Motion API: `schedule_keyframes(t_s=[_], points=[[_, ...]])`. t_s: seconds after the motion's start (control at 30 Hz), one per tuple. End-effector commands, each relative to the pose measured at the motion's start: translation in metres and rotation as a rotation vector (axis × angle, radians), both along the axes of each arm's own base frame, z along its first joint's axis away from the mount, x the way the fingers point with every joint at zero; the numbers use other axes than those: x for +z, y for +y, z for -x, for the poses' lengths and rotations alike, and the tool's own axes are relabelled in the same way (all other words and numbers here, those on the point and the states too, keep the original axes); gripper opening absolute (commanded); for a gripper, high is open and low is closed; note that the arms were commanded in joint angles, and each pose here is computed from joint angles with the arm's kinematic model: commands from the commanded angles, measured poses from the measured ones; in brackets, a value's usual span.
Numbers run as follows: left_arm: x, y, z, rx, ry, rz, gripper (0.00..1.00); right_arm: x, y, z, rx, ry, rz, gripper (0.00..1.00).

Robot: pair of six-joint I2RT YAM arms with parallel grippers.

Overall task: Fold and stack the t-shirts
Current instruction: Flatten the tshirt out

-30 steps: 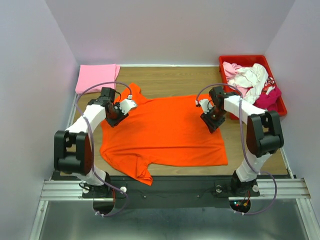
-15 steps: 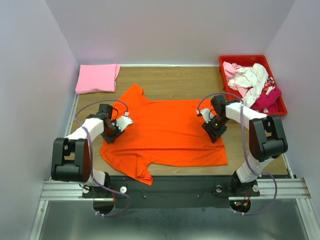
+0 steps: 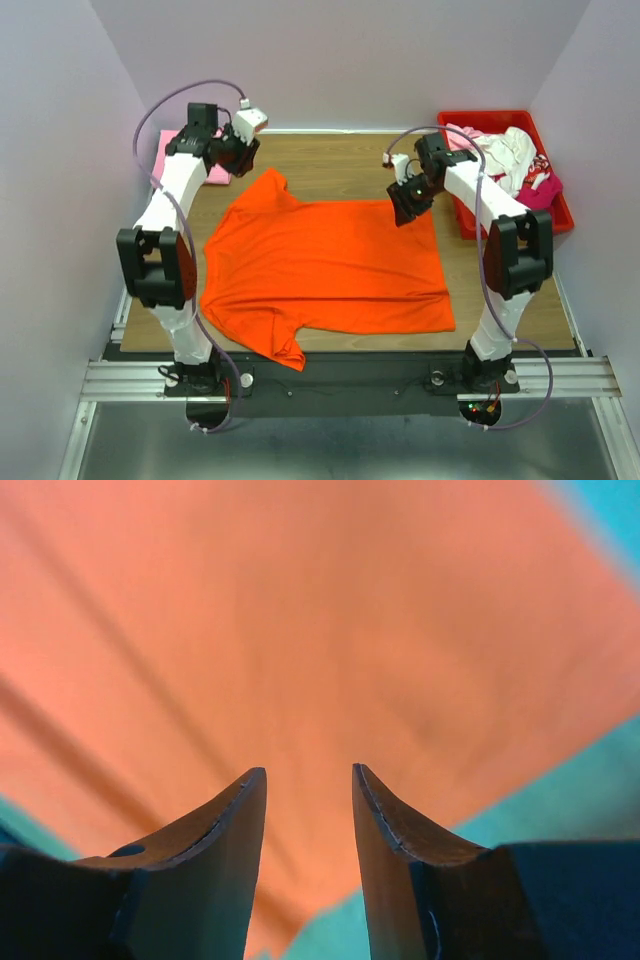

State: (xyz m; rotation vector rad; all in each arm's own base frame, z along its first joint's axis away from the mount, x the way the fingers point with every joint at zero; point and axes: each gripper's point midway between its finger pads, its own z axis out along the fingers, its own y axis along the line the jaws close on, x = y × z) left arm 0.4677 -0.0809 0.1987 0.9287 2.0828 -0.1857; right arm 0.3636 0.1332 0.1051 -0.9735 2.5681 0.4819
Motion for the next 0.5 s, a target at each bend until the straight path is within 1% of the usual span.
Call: schedule_keyframes(t_s=[0.0,0.03,0.07,0.1,0.13,0.17,0.2,0.23,0.33,0.4,0.47], points=[[0.005,-0.020,-0.064,0.090,0.002,0.183,0.48,0.020,0.033,-0.061,-0.098,-0.068,-0.154,0.45],[-0.019,-0.022,-0.078,0.103,0.039,0.188,0.49,0.017,0.038,-0.073,-0.127,-0.062,-0.176,0.45],[-0.011,-0.024,-0.092,0.127,0.019,0.218,0.49,0.026,0.042,-0.088,-0.136,-0.098,-0.191,0.45],[-0.014,-0.023,-0.104,0.149,0.001,0.224,0.50,0.027,0.043,-0.097,-0.146,-0.109,-0.193,0.45],[-0.038,-0.025,-0.112,0.155,0.040,0.226,0.52,0.014,0.043,-0.106,-0.168,-0.099,-0.180,0.46],[-0.033,-0.026,-0.121,0.156,0.021,0.234,0.53,0.021,0.043,-0.118,-0.178,-0.135,-0.174,0.47],[-0.038,-0.026,-0.126,0.161,0.025,0.237,0.53,0.019,0.041,-0.124,-0.187,-0.144,-0.162,0.47],[-0.058,-0.026,-0.131,0.170,0.055,0.234,0.54,0.012,0.037,-0.131,-0.199,-0.158,-0.133,0.47],[-0.071,-0.026,-0.141,0.182,0.058,0.236,0.56,0.002,0.027,-0.146,-0.226,-0.180,-0.091,0.49],[-0.086,-0.025,-0.145,0.195,0.068,0.229,0.58,-0.004,0.014,-0.154,-0.256,-0.188,-0.064,0.53],[-0.100,-0.025,-0.146,0.198,0.084,0.222,0.58,-0.006,-0.004,-0.160,-0.283,-0.194,-0.050,0.55]])
